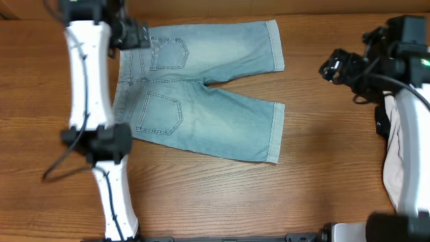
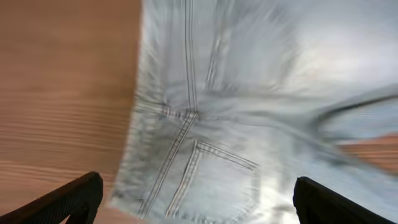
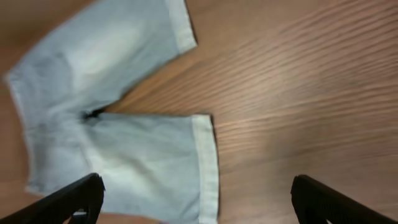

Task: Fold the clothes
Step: 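Lift both grippers away from the flattened jeans, then lower the left gripper to the waistband and right gripper to the leg hem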

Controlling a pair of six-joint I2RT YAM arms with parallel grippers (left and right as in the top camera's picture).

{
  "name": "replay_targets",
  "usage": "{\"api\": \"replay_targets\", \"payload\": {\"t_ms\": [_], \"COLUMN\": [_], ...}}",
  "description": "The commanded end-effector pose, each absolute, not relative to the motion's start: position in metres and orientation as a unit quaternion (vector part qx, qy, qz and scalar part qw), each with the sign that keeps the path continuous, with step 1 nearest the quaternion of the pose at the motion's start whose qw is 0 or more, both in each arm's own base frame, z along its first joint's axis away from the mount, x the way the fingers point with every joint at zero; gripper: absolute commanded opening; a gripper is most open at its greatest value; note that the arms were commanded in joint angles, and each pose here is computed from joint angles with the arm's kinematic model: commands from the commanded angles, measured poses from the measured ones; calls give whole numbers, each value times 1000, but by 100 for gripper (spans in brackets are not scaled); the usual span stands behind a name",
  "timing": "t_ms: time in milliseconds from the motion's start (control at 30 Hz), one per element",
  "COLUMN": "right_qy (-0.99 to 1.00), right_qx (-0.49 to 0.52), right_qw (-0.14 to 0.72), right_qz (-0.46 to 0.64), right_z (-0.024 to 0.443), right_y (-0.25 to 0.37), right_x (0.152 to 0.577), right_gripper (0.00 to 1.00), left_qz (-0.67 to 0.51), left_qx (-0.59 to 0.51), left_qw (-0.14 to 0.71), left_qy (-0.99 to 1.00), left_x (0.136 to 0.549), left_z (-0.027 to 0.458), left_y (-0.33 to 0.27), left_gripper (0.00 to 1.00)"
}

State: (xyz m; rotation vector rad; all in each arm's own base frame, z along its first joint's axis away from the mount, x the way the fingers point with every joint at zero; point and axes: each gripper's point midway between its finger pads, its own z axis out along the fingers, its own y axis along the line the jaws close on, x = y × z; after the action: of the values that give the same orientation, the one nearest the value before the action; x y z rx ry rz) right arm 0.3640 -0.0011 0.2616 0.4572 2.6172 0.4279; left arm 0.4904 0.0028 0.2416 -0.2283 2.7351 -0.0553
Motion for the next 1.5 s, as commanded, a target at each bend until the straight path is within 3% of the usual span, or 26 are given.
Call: {"api": "replay_targets", "payload": {"t_ms": [0,133,367,567,700,800,933,1133,1467], "right_qy": [929,924,917,932,935,940,953,968,973], "right_qx": [165,160,151,166,152,144,154,166,187], "right_qw": [286,300,328,290,271,244,191,112,77], "right_qz": [167,175,171,139,170,189,175,154,114], "right_z": [320,344,361,329,304,282,246,197,159], "right_y": [5,19,37,38,54,65,65,66,56], "right_x": [330,282,232,223,247,263,273,280,281], "right_gripper": [100,100,100,100,100,100,100,91,89], "left_qz": [-21,-18,84,196,215,197,134,46,-58], "left_qx": [-95,-102,-251,-430,-550,-588,-548,-535,-508], "left_qw": [278,303,260,255,237,206,167,149,133], "left_qy": [956,947,929,843,772,757,809,830,849], "left_x": [460,416,332,264,238,244,276,327,377], "left_z": [319,361,352,329,286,239,170,100,51], "left_y": [9,10,55,102,122,130,129,117,92], "left_gripper": [100,100,100,100,100,100,100,84,79]}}
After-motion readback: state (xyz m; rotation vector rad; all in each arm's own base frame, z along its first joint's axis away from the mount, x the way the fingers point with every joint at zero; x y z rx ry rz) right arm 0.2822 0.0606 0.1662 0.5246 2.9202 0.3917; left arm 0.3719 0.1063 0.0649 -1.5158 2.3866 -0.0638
